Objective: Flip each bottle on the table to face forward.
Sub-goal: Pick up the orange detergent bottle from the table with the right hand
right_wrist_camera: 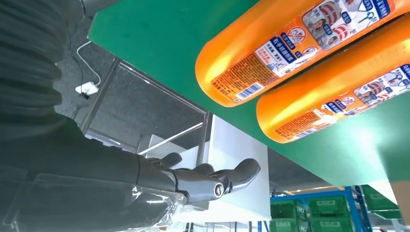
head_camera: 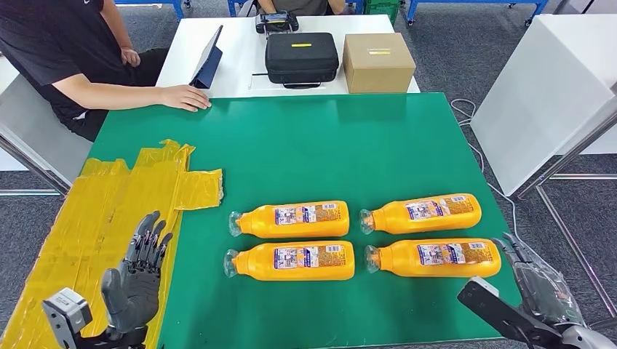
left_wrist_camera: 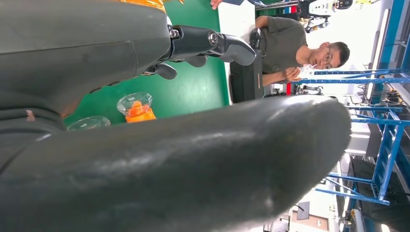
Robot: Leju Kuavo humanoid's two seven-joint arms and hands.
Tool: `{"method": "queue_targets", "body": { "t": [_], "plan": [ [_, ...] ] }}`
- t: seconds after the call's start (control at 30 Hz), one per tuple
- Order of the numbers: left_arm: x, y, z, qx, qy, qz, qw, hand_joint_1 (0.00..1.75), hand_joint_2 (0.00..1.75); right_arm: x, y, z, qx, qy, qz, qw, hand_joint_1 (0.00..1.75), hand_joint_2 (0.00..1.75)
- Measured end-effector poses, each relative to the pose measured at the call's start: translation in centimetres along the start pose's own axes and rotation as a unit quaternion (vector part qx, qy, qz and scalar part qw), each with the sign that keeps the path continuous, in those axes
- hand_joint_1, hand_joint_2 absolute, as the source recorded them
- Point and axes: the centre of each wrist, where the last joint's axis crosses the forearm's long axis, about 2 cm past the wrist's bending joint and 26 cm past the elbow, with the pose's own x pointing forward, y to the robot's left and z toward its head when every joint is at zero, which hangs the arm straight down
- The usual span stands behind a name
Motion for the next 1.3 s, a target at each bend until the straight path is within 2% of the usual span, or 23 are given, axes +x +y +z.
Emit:
{"method": "queue_targets", "body": {
  "t": [0.57, 0.77, 1.3],
  "plan": [
    [-1.2, -0.2, -0.1, -0.008, 0.012, -0.001, 1.0, 0.0, 0.0, -0.8, -0.3, 0.5, 0.016, -0.032, 0.025, 0.999, 0.0, 1.75],
    [-1.5, -0.2, 0.3, -0.006, 0.011, 0.003, 1.0, 0.0, 0.0, -2.1, -1.1, 1.3, 0.042, -0.053, 0.025, 0.997, 0.0, 1.75],
    [-1.7, 0.2, 1.1, -0.006, 0.017, 0.008, 1.0, 0.0, 0.0, -3.8, -2.5, 1.4, 0.091, -0.039, 0.084, 0.992, 0.0, 1.75]
  ]
}}
